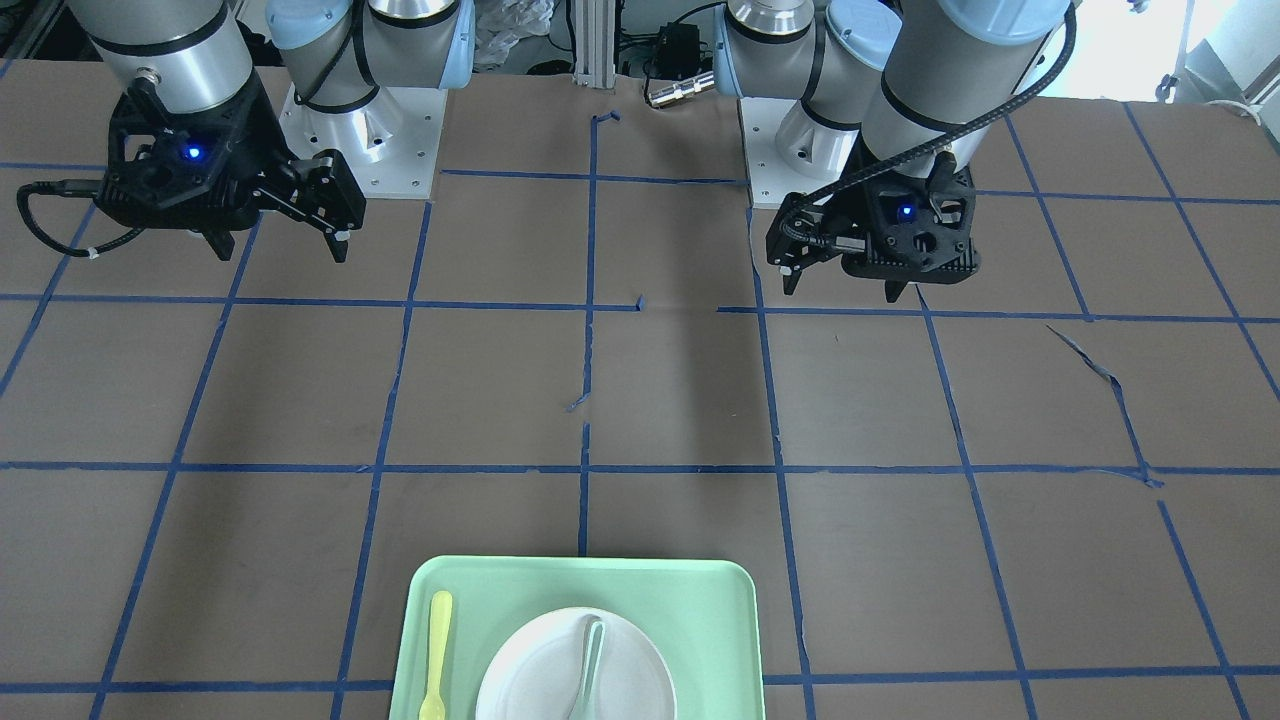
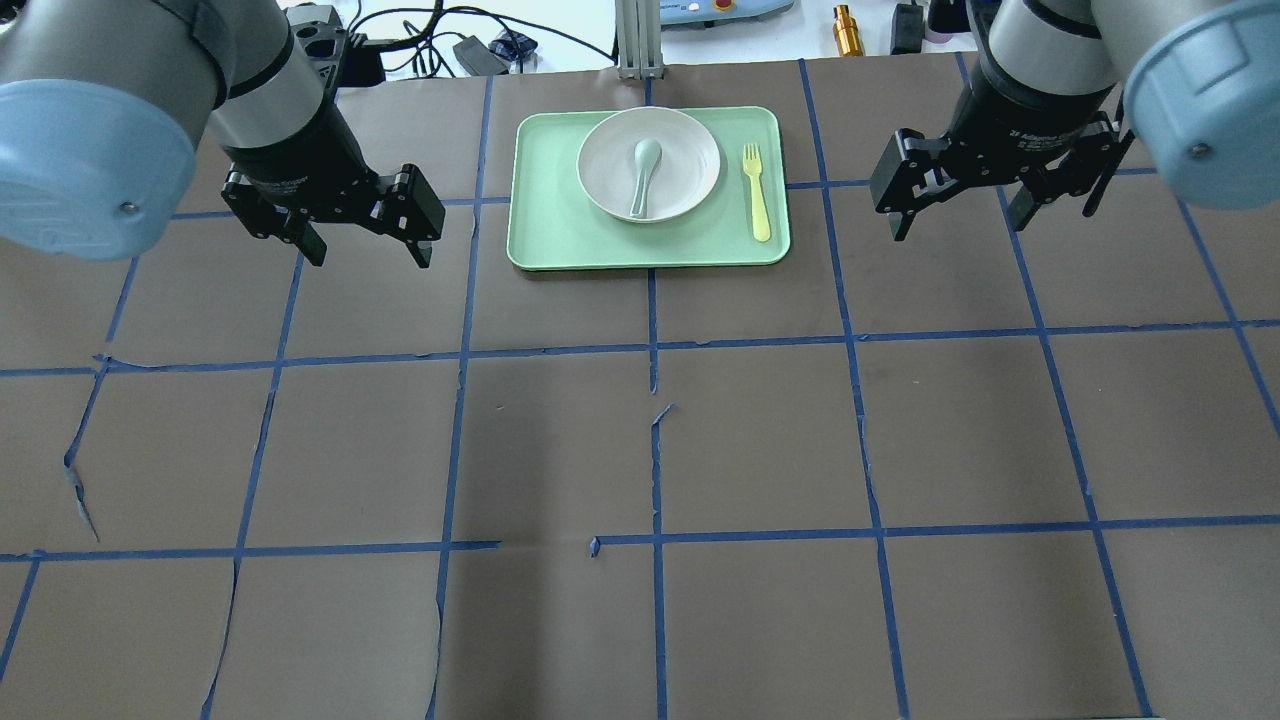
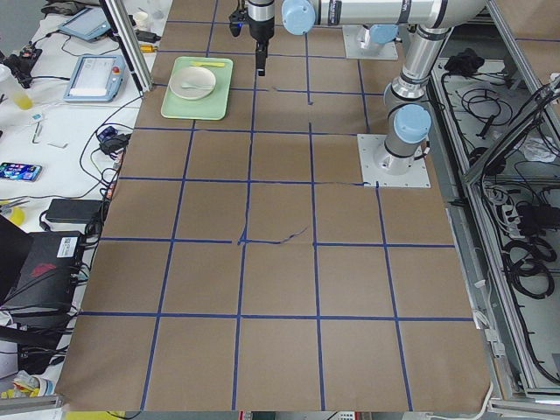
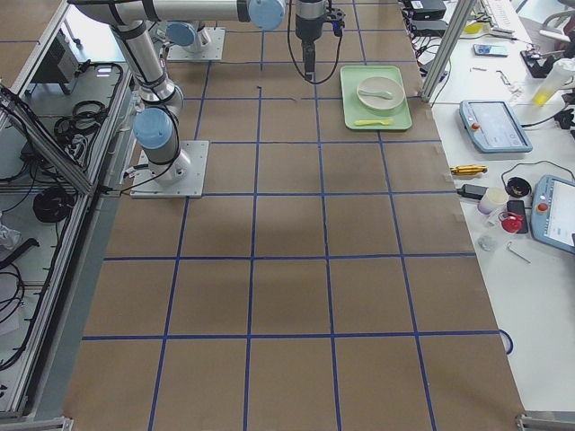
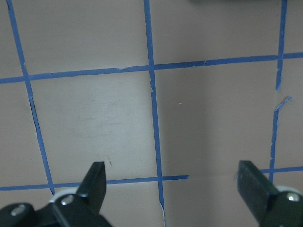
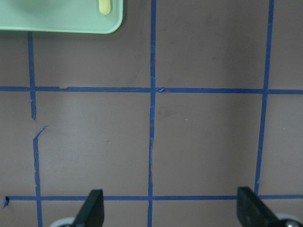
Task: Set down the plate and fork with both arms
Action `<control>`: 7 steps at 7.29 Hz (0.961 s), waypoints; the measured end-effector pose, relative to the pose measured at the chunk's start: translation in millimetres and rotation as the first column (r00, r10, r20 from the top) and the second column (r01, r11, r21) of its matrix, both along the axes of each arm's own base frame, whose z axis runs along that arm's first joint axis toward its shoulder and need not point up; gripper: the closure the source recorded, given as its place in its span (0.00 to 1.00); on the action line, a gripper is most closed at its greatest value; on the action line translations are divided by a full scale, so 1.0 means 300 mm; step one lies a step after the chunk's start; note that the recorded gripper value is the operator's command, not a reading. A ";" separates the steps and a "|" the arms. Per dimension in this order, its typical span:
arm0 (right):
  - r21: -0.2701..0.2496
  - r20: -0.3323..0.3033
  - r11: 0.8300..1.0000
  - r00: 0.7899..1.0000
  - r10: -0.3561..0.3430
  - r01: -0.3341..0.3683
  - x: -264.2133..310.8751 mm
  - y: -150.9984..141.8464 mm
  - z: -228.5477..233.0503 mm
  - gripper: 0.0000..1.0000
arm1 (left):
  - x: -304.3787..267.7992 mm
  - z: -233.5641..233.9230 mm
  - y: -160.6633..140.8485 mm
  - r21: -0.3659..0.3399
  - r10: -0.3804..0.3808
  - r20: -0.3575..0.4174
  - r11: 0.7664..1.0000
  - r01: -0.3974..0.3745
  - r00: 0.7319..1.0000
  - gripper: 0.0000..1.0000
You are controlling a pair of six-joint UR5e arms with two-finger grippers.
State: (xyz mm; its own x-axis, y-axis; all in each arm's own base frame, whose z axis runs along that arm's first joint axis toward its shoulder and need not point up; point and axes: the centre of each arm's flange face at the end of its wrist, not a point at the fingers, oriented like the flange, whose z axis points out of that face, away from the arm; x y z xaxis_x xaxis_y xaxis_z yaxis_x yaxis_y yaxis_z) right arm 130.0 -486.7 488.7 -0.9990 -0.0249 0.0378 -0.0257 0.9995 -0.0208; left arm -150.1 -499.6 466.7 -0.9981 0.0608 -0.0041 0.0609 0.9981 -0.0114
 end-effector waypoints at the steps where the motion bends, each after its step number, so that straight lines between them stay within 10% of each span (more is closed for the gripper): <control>1: 0.004 -0.003 1.000 1.000 0.001 -0.001 0.002 -0.002 -0.005 0.00 | -0.001 0.023 0.010 -0.014 -0.001 -0.003 1.000 0.001 1.000 0.00; 7: 0.005 -0.003 1.000 1.000 0.001 -0.001 0.006 0.002 -0.002 0.00 | -0.001 0.034 0.017 -0.021 0.000 -0.001 1.000 0.000 1.000 0.00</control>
